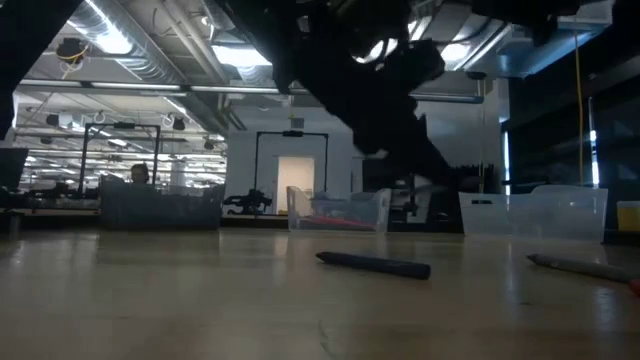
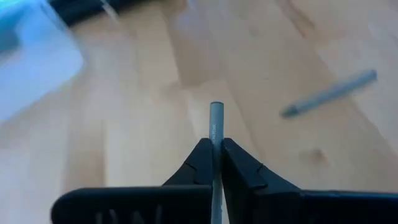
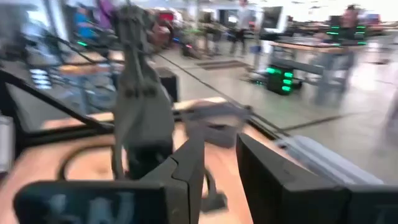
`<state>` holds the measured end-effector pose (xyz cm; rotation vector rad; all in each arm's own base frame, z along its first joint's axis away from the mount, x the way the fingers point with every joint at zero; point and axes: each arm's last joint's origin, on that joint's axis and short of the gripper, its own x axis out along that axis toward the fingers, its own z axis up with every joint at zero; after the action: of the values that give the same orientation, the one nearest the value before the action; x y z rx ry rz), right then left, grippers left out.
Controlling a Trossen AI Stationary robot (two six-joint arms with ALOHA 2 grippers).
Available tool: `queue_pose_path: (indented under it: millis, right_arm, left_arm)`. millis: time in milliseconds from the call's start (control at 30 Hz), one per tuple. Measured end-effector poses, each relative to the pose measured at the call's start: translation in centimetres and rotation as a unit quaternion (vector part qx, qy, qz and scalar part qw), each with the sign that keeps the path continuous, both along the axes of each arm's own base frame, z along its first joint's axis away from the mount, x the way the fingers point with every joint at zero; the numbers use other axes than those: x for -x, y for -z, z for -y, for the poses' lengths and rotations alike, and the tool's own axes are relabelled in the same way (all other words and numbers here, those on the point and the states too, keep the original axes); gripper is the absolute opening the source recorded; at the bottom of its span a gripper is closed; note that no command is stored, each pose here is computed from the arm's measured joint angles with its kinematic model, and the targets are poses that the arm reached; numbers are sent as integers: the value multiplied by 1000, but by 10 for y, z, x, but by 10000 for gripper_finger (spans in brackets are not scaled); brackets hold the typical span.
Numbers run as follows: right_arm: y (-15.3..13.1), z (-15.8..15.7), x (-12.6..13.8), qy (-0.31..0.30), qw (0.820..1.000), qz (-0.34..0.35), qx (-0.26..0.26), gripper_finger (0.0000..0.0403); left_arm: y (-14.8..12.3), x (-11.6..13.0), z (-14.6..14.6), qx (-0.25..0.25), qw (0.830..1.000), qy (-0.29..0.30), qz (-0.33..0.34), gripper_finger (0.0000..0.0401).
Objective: Sort crayons/erasers/pens/pencils in bins
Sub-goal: Put the left gray crayon into the right transparent bin
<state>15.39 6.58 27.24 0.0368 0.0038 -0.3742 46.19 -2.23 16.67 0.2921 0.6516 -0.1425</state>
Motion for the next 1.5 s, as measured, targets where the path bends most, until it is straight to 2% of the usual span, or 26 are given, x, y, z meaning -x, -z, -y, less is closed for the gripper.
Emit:
queue_pose_path:
  millis: [200,367,533,667,867,1033,1200,1333,1500]
  right_arm:
    - [6,-6,5,36,999,-25,11,97]
    - [9,-6,8,47,998,-38,11,97]
    - [14,-5,9,49,998,-50,4,97]
    - [15,-5,9,49,998,-50,-1,97]
    - [15,-4,7,50,998,-43,-21,97]
    - [18,-4,-2,27,998,-45,-37,97]
    - [19,-6,-13,1,999,-44,-23,97]
    - [14,-8,-17,-34,999,-27,-13,97]
    - [11,-9,-18,-52,998,-19,1,105]
  left_arm:
    - [-28,-6,-12,20,995,-22,91,3]
    - [-34,-9,-20,32,991,-24,127,2]
    - [-22,3,-31,57,987,-33,148,3]
    - [-28,19,-47,90,972,-34,215,2]
    - [-34,35,-54,149,941,7,302,4]
    - [-35,38,-53,167,930,24,325,3]
    - [-39,38,-56,170,924,35,342,5]
    - [-40,40,-70,200,919,38,338,2]
    - [-39,51,-83,233,898,43,370,3]
